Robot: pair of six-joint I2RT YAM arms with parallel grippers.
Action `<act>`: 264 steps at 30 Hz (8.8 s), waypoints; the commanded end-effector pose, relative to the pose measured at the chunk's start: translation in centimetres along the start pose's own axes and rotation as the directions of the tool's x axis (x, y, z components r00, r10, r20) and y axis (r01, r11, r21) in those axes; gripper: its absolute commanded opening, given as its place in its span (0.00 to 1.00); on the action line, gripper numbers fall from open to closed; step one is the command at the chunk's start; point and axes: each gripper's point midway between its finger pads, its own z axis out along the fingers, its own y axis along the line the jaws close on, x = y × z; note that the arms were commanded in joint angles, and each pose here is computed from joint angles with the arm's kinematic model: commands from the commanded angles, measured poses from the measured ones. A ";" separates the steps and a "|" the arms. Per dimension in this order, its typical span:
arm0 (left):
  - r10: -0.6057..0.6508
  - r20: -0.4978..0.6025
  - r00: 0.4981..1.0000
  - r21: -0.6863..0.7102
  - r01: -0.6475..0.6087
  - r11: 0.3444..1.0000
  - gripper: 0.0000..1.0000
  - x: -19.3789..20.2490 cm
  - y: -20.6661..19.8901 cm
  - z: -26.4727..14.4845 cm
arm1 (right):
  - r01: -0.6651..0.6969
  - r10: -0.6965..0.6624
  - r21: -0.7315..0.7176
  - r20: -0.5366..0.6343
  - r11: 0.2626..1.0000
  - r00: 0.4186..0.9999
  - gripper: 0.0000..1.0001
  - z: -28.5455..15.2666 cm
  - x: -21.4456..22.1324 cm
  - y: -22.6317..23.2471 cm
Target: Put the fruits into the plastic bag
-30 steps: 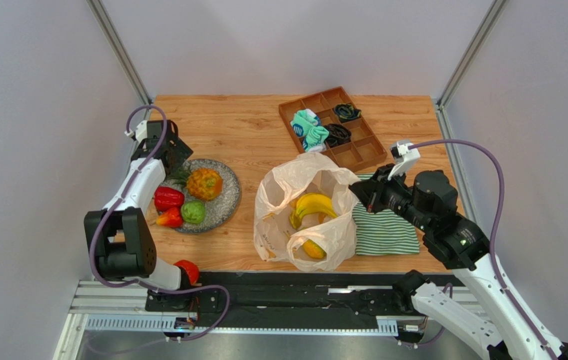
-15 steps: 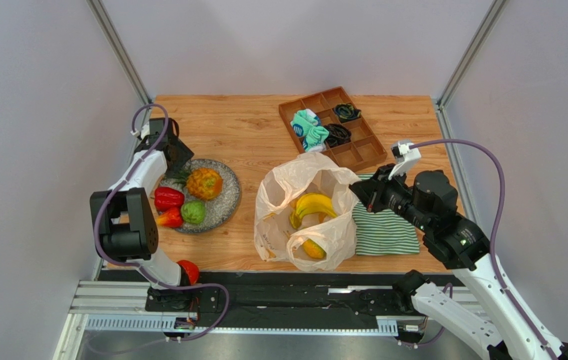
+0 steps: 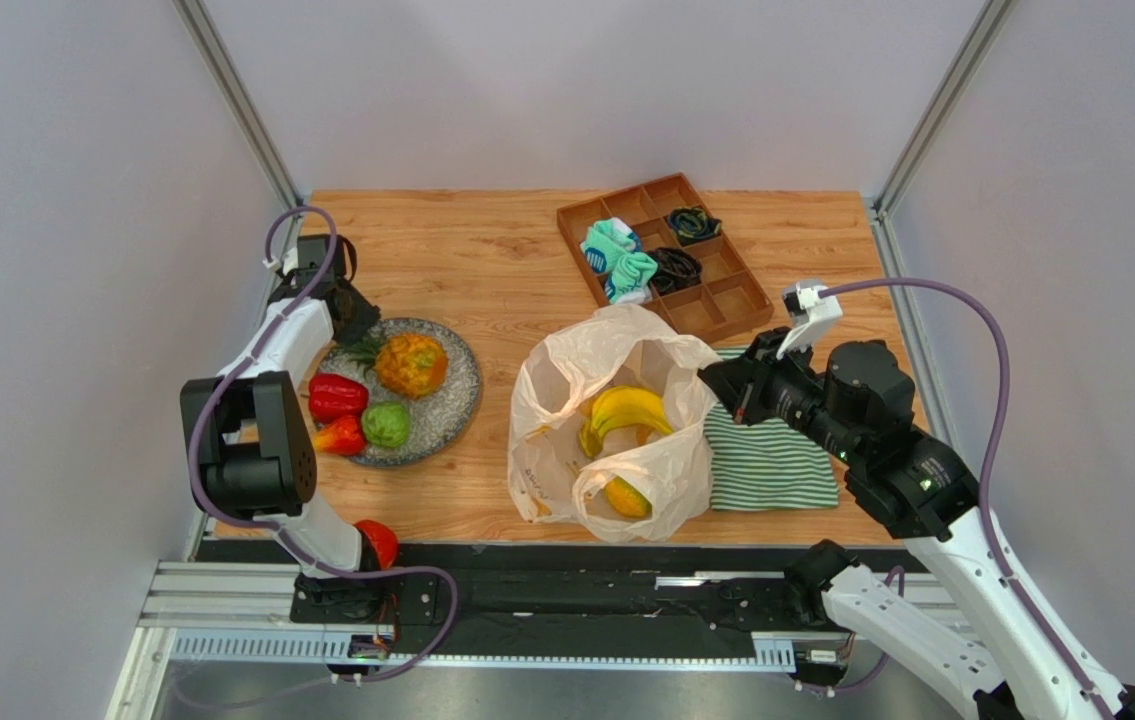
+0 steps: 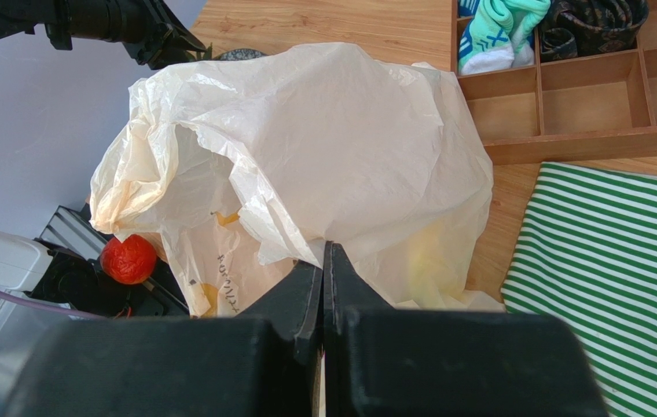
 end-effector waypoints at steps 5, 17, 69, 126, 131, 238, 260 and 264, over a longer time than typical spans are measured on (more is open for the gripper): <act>0.031 0.003 1.000 0.022 -0.031 0.999 0.27 -0.1 0.1 -0.3 | -0.014 0.015 -0.005 0.055 1.000 0.998 0.00 -0.6 -1.5 0.4; 0.024 0.000 1.000 0.121 -0.024 0.992 0.00 -0.3 -1.6 -1.9 | -0.019 0.019 0.000 0.068 1.000 0.998 0.00 -1.0 -1.9 0.4; 0.169 0.359 0.918 0.925 -0.326 -0.194 0.00 10.4 -20.2 -49.3 | -0.079 0.076 0.064 0.049 0.995 0.996 0.00 0.9 -1.6 -0.6; 0.626 0.522 0.579 0.766 -0.641 -0.045 0.70 34.5 -22.0 -35.4 | -0.109 0.106 0.147 0.029 0.983 0.994 0.00 2.5 -0.8 -2.2; 0.605 0.539 0.585 0.752 -0.658 -0.034 0.86 33.0 -21.8 -35.8 | -0.111 0.108 0.151 0.028 0.982 0.994 0.00 2.7 -0.7 -2.3; -0.149 0.010 0.989 0.028 0.148 0.989 0.99 2.1 9.6 -6.1 | -0.007 0.006 0.060 0.026 0.998 1.000 0.00 2.9 -1.6 -0.9; -0.142 -0.076 0.987 0.020 0.144 0.989 0.85 1.3 8.8 -1.1 | -0.004 0.003 0.061 0.014 0.998 1.000 0.00 3.1 -1.1 -1.0; -0.136 -0.073 0.988 0.034 0.138 0.990 0.65 1.0 8.5 -1.2 | -0.004 0.004 0.066 0.010 0.998 1.000 0.00 3.0 -1.0 -1.1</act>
